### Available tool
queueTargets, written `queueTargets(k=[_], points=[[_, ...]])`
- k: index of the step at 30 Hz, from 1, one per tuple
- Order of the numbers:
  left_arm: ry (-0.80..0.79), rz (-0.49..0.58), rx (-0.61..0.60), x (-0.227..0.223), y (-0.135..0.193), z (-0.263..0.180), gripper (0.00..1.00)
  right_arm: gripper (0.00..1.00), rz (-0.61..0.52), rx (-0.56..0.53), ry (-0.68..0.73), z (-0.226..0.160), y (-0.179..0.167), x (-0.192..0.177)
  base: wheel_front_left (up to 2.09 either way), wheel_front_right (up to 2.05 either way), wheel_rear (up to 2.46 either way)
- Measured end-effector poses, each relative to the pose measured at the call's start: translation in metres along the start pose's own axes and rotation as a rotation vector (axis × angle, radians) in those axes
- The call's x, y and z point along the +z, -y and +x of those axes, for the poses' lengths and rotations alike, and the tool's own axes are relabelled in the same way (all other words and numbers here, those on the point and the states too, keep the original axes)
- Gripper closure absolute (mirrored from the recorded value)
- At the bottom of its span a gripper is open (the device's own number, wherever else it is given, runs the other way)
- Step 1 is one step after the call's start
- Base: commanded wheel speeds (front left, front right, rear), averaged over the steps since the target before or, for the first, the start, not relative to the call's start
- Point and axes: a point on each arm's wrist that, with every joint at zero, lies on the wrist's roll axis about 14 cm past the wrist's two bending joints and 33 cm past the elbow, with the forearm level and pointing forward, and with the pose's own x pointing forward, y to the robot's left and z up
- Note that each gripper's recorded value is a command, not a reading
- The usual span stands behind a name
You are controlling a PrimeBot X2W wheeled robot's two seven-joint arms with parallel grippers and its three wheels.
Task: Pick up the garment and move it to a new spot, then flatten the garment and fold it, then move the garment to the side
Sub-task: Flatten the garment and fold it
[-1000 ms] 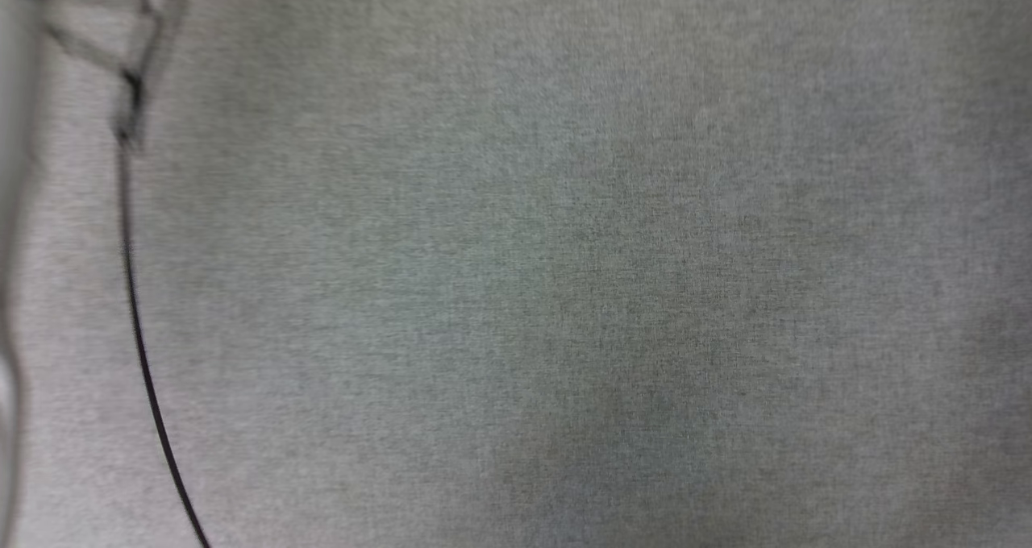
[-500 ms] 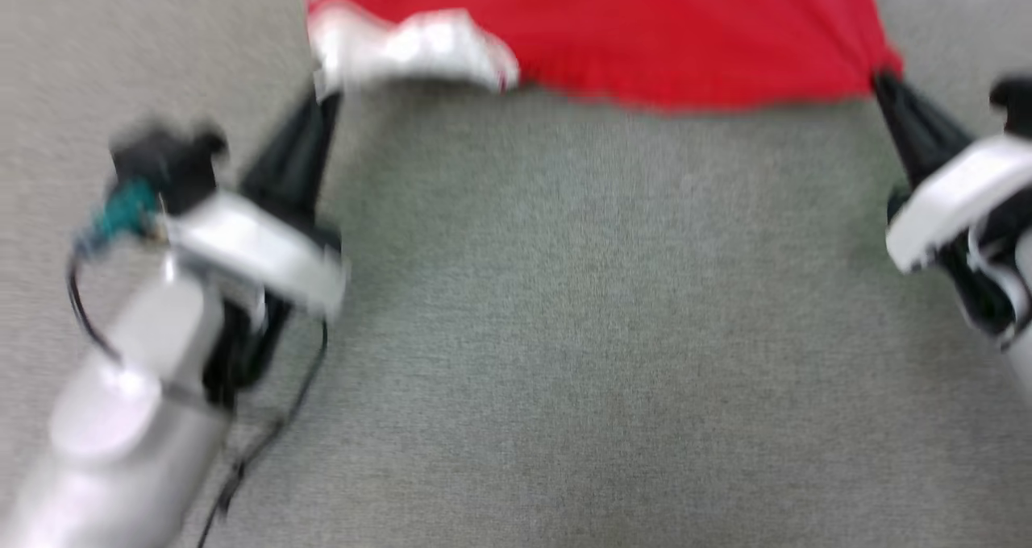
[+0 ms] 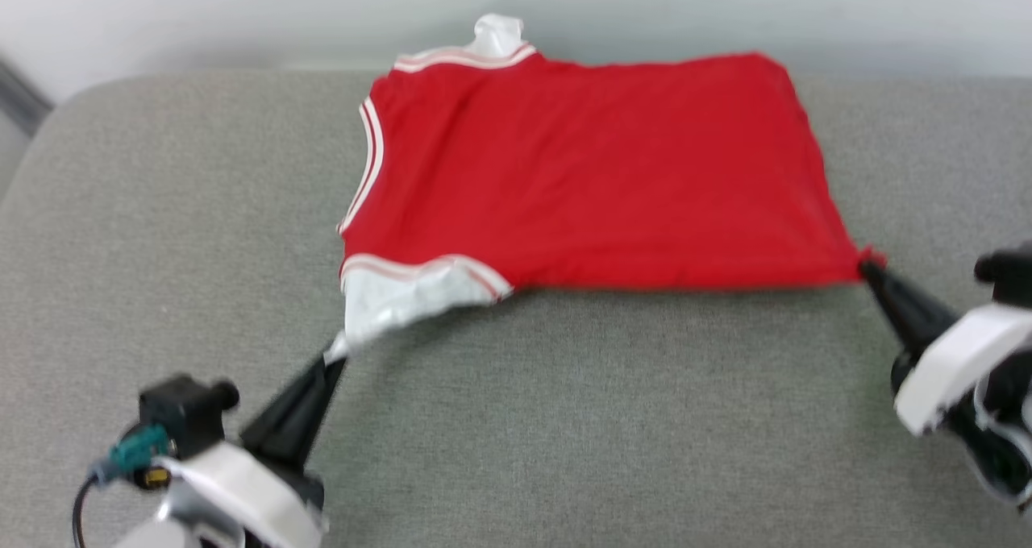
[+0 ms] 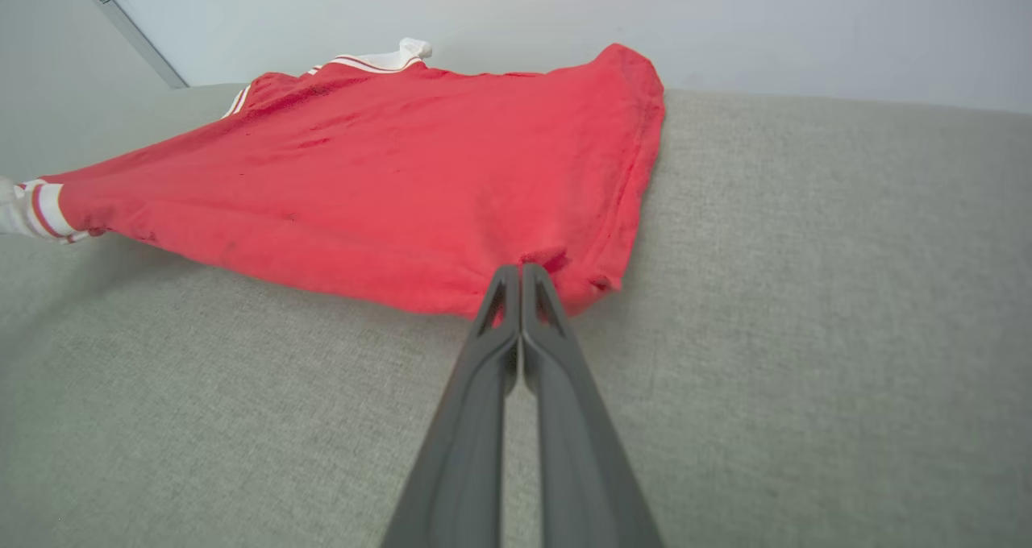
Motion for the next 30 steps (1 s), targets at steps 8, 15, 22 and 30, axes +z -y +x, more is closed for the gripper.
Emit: queueTargets(k=[8,15,22,30], points=[[-0.123,-0.078,-0.011,-0.027,0.024,-0.054,1.0,1.0,0.104,0.0,-0.083,-0.056,-0.009,-0.033,0.0,0.0,0.0],[-0.256,-0.104,-0.032,-0.051,0.038,-0.097,1.0,1.0,0.15,-0.002,-0.141,-0.098,-0.019,-0.058,0.0,0.0,0.0],[-0.439,-0.156,-0.086,-0.082,0.057,-0.136,1.0,1.0,0.186,-0.019,-0.229,-0.134,-0.024,-0.085,0.0,0.0,0.0],[-0.323,-0.164,-0.089,-0.06,0.053,-0.125,1.0,1.0,0.191,-0.013,-0.186,-0.139,-0.03,-0.072,0.0,0.0,0.0]])
